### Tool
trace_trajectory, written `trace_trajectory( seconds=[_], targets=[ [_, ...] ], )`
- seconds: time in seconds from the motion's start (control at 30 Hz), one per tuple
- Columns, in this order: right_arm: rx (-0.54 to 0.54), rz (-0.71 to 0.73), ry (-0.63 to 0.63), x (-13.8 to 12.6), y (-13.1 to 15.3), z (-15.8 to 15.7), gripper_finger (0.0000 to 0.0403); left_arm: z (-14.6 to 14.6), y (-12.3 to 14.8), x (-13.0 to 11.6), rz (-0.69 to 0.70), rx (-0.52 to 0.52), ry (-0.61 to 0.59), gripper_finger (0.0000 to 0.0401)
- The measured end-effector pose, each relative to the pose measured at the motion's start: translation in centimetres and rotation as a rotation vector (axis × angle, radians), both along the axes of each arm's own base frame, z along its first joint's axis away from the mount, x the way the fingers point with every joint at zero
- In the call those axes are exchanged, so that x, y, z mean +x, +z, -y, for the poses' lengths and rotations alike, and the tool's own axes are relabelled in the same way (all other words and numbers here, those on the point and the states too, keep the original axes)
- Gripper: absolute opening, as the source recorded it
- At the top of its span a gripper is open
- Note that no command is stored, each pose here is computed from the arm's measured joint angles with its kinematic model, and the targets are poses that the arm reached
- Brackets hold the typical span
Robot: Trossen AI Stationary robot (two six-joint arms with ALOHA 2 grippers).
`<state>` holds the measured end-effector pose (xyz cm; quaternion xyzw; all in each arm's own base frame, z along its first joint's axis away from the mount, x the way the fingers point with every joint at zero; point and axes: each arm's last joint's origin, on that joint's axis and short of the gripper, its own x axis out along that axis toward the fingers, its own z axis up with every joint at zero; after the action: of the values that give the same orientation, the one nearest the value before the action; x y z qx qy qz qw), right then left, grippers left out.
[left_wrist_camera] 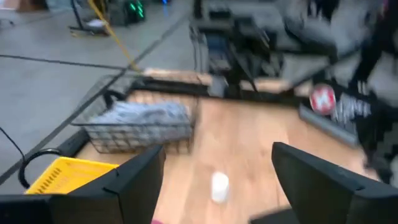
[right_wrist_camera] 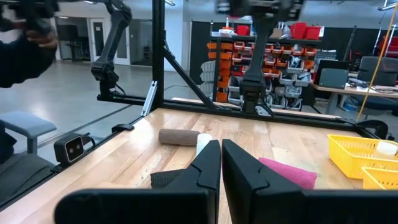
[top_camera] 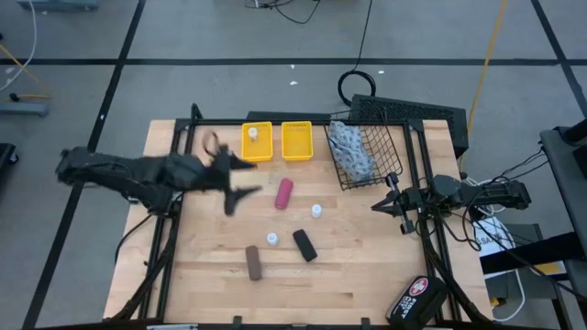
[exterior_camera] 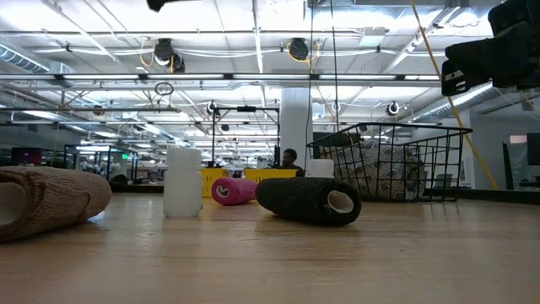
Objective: Pick & Place Medicine items
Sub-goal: Put the left pill bottle into the left yellow basket
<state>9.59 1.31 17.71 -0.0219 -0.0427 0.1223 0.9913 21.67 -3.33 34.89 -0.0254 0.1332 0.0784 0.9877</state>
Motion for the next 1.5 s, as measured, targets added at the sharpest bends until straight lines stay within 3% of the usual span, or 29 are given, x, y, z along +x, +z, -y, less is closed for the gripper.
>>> trace_trajectory(
  seconds=[0.23, 0.5, 0.7, 0.83, 1.03, 1.13, 1.3, 1.5],
  targets=[
    [0.0, 0.0, -0.001, 0.0, 0.0, 0.0, 0.0008, 6.5, -3.7, 3.7, -0.247, 0.176, -0.086, 0.0262],
    [0.0, 0.0, 0.0, 0.0, 0.0, 0.0, 0.0009, 9.9, -9.3, 6.4, -0.411, 0.127, -0.079, 0.0244],
    [0.0, 0.0, 0.0, 0.0, 0.0, 0.0, 0.0008, 10.1, -11.9, 7.2, -0.502, 0.094, -0.021, 0.0244],
    [0.0, 0.0, -0.001, 0.0, 0.0, 0.0, 0.0008, 9.6, -12.3, 7.4, -0.517, 0.018, 0.04, 0.0248],
    [0.0, 0.0, 0.0, 0.0, 0.0, 0.0, 0.0008, 8.8, -12.6, 7.3, -0.562, -0.075, 0.09, 0.0304],
    [0.0, 0.0, 0.0, 0.0, 0.0, 0.0, 0.0008, 8.6, -12.7, 7.5, -0.593, -0.155, 0.058, 0.0336],
    [0.0, 0.0, 0.0, 0.0, 0.0, 0.0, 0.0008, 8.4, -12.8, 7.4, -0.613, -0.162, 0.055, 0.0361],
    [0.0, 0.0, 0.0, 0.0, 0.0, 0.0, 0.0008, 8.5, -13.1, 7.6, -0.614, -0.154, 0.069, 0.0362]
  ],
)
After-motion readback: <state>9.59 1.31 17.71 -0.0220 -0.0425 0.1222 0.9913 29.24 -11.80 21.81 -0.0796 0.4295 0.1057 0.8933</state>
